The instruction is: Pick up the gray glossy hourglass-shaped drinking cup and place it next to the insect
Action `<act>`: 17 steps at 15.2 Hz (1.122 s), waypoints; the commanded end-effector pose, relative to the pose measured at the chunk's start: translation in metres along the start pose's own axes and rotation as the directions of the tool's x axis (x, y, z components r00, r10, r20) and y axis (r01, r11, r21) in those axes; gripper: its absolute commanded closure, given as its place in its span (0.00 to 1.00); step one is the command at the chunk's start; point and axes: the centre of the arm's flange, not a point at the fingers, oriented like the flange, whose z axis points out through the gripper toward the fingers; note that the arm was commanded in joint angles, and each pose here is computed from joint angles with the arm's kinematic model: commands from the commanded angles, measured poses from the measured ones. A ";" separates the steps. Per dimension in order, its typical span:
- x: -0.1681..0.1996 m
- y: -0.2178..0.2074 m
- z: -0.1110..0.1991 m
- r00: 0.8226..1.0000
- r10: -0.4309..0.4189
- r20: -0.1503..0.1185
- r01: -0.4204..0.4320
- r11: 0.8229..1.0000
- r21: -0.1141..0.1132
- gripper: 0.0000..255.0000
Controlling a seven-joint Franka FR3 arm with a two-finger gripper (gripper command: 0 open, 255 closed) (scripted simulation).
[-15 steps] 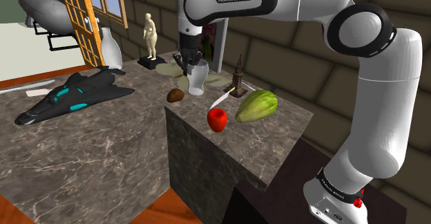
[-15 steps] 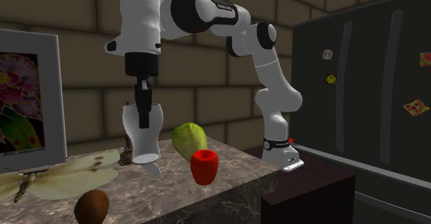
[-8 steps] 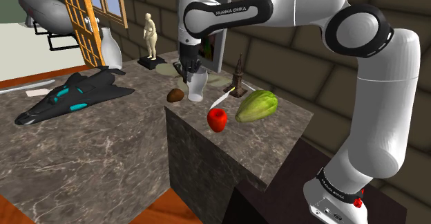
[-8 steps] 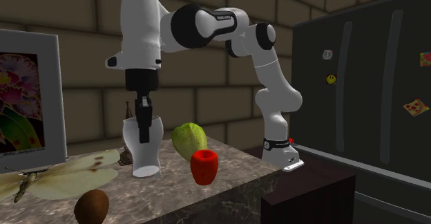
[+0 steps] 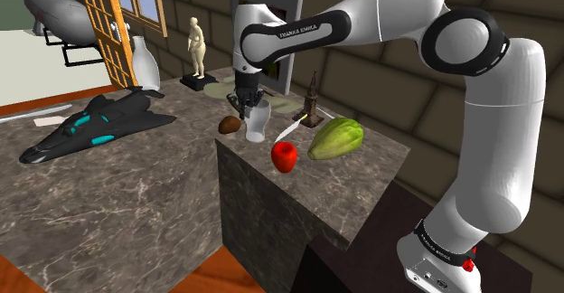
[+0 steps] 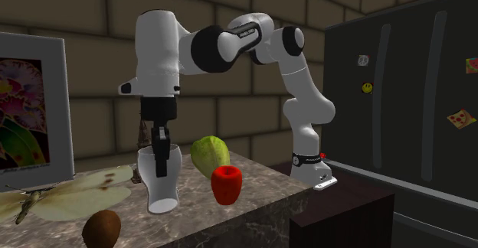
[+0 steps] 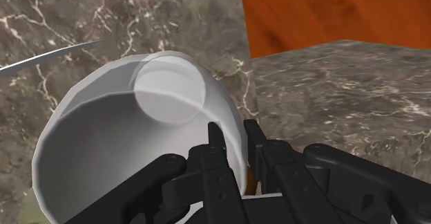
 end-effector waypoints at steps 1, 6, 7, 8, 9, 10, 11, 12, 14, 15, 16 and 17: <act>0.001 0.001 0.011 1.000 0.000 -0.001 0.000 1.000 0.000 1.00; 0.001 0.001 0.020 1.000 0.000 -0.001 0.000 1.000 0.000 1.00; 0.001 0.001 0.020 1.000 0.000 -0.001 0.000 1.000 0.000 1.00; 0.001 0.001 0.020 1.000 0.000 -0.001 0.000 1.000 0.000 1.00; 0.001 0.001 0.020 1.000 0.000 -0.001 0.000 1.000 0.000 1.00; 0.001 0.001 0.020 1.000 0.000 -0.001 0.000 1.000 0.000 1.00; 0.001 0.001 0.020 1.000 0.000 -0.001 0.000 1.000 0.000 0.00; 0.001 0.001 0.020 1.000 0.000 -0.001 0.000 1.000 0.000 0.00; 0.001 0.001 0.020 1.000 0.000 -0.001 0.000 1.000 0.000 0.00; 0.001 0.001 0.020 1.000 0.000 -0.001 0.000 1.000 0.000 0.00; 0.001 0.001 0.020 1.000 0.000 -0.001 0.000 1.000 0.000 0.00; 0.001 0.001 0.007 1.000 0.000 -0.001 0.000 1.000 0.000 0.00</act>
